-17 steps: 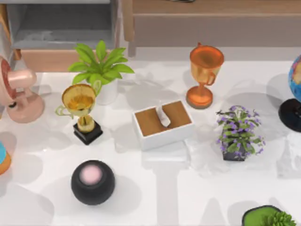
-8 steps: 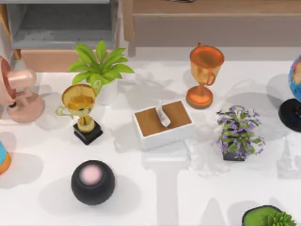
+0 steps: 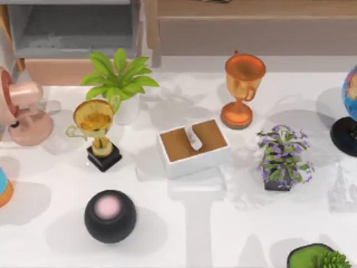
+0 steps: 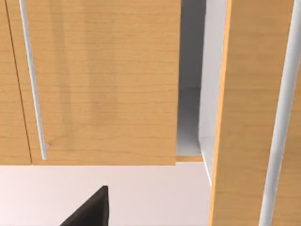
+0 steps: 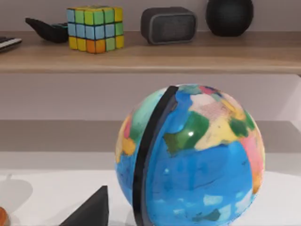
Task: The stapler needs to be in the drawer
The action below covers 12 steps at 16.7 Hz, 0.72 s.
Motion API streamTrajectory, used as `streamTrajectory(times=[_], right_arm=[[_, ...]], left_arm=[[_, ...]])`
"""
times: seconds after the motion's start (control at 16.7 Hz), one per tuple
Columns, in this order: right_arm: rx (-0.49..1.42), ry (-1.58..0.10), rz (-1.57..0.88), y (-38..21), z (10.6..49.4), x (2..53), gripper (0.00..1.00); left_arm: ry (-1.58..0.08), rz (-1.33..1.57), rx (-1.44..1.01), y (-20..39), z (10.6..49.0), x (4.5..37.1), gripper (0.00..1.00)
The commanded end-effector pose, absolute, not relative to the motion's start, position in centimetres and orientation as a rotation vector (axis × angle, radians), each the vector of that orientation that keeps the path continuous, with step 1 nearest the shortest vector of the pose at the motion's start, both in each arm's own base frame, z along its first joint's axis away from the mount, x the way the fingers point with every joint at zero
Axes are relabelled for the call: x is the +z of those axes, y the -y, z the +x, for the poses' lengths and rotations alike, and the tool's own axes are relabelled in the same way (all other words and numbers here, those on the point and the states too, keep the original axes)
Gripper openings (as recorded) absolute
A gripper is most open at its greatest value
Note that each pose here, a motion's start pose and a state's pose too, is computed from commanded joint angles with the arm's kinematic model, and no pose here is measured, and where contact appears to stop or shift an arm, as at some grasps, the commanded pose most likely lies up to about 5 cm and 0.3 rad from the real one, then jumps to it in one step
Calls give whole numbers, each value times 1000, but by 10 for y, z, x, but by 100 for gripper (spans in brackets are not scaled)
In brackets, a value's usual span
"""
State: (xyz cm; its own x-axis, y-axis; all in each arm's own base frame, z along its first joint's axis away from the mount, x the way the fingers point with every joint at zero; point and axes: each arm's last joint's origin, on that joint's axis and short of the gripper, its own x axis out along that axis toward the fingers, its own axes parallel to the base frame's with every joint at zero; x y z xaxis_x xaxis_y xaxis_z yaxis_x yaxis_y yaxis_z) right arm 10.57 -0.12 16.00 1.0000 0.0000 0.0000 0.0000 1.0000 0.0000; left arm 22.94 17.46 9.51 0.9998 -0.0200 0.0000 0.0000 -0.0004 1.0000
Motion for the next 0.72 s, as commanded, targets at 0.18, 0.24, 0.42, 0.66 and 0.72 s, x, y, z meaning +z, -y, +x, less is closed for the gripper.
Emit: streamTrajectory(times=[0.18,0.24,0.42,0.66,0.72], right_arm=[[0,0,0,1,106,160,100],[0,0,0,1,106,160,100],[0,0,0,1,106,160,100],[0,0,0,1,106,160,100],[0,0,0,1,106,160,100]], left_arm=[[13,1572,-11,-176,229,96,100],[14,1571,-12,-176,230,96,100],[16,1571,-16,-175,244,95,100],[16,1571,-16,-174,254,95,100],[16,1571,-16,-174,254,95,100]])
